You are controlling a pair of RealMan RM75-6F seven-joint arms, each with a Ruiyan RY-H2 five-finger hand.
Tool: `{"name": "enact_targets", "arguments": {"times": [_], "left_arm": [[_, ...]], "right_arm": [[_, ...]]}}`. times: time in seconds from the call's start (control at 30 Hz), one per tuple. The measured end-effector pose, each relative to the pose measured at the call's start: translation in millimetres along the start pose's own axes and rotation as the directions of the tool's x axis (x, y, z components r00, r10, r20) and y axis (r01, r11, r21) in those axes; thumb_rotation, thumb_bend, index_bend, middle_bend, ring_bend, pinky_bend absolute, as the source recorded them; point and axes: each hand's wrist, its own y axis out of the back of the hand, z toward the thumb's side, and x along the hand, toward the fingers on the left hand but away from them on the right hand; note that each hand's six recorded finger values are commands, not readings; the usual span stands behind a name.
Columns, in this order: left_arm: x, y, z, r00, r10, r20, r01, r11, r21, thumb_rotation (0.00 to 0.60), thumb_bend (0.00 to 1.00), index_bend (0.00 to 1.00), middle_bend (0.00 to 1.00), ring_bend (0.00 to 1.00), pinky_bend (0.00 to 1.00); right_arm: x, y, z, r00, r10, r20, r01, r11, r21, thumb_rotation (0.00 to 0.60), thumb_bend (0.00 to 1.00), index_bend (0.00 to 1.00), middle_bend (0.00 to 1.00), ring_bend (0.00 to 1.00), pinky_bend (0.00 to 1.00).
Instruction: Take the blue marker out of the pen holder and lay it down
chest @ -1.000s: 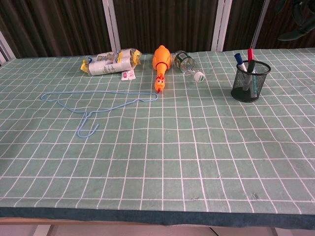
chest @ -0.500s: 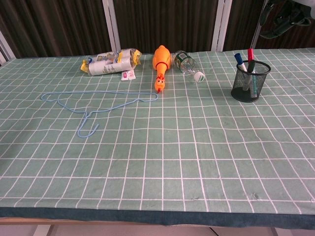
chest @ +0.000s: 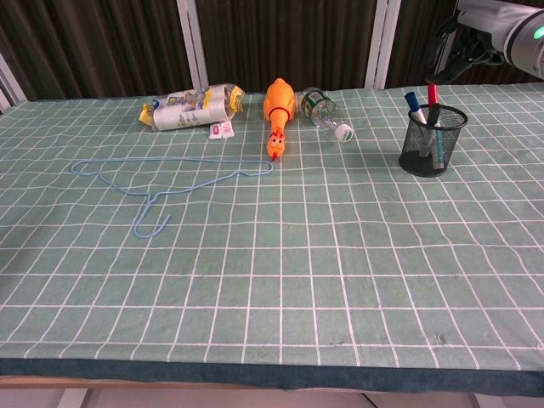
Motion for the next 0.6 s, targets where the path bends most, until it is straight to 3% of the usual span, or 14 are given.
{"name": "enact_targets", "arguments": {"times": [0.6], "left_arm": [[-2.4,3.5,-2.9,1.000,0.006,-0.003,-0.006,1.000,-0.019,0.600,0.20,0.12,0.05,0.04,0.27]], "right_arm": [[-14.1,-27.9,28.1,0.995,0.080,0.057,-0.084,0.994,0.067,0.600,0.44,0.59,1.00,1.00,1.00]]}}
